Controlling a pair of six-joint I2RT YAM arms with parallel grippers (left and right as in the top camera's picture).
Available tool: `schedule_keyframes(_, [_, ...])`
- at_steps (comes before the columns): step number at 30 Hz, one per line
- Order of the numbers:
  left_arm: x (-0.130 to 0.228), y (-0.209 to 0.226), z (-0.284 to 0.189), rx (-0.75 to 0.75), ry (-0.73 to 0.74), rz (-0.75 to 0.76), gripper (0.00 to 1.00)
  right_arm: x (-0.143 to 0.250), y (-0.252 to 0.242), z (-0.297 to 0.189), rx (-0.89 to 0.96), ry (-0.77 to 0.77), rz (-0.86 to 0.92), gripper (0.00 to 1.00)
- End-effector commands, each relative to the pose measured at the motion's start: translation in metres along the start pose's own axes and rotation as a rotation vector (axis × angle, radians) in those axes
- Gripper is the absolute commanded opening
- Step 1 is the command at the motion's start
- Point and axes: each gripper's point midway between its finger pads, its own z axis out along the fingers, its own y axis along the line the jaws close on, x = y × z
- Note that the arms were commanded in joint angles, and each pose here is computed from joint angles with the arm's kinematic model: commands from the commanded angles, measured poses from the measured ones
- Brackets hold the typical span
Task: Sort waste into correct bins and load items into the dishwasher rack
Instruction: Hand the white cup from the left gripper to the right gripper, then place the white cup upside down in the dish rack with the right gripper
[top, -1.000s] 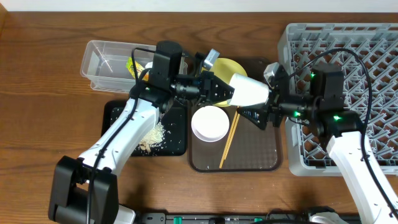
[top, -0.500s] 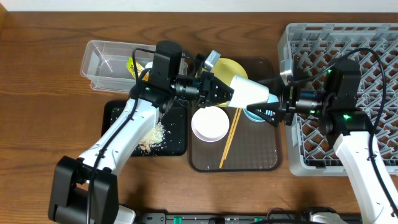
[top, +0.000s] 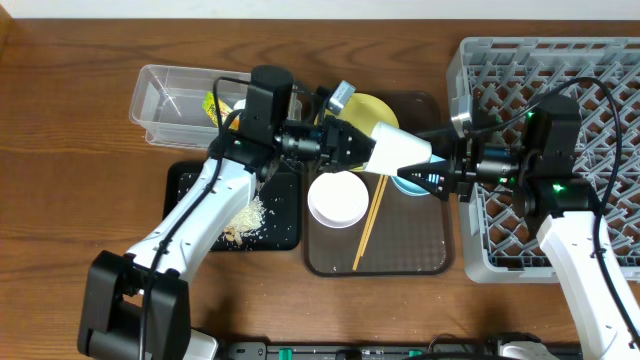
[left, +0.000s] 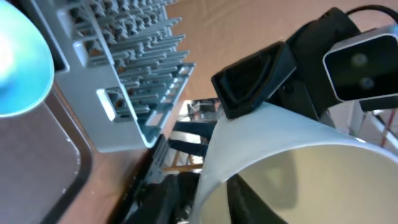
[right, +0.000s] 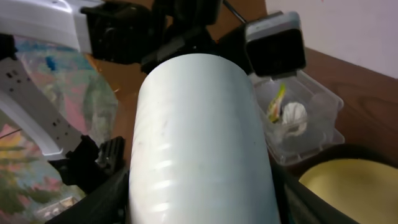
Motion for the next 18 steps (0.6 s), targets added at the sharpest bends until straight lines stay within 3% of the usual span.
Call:
schedule_keyframes(1, [-0.012, 0.019, -0.001, -0.103, -0.072, 0.142, 0.35, 0.002, -0.015, -0.003, 0.104, 0.028, 0.016, 0.47])
schedule_keyframes(4, [-0.021, 0.084, -0.020, -0.444, -0.186, 0.101, 0.46, 0.023, -0.040, -0.009, 0.266, 0.099, 0.096, 0.45])
schedule_keyframes(7, [-0.017, 0.128, -0.053, -0.734, -0.236, 0.063, 0.52, 0.045, -0.061, -0.020, 0.428, 0.176, 0.192, 0.38])
schedule_keyframes(9, [-0.015, 0.134, -0.071, -0.825, -0.253, 0.065, 0.57, 0.058, -0.073, -0.032, 0.545, 0.231, 0.254, 0.30])
schedule_keyframes(14, [-0.009, 0.119, -0.123, -1.001, -0.345, 0.080, 0.59, 0.070, -0.082, -0.077, 0.806, 0.355, 0.365, 0.04])
schedule_keyframes(18, [0.006, 0.097, -0.167, -1.128, -0.435, 0.083, 0.59, 0.060, -0.081, -0.124, 1.030, 0.412, 0.439, 0.01])
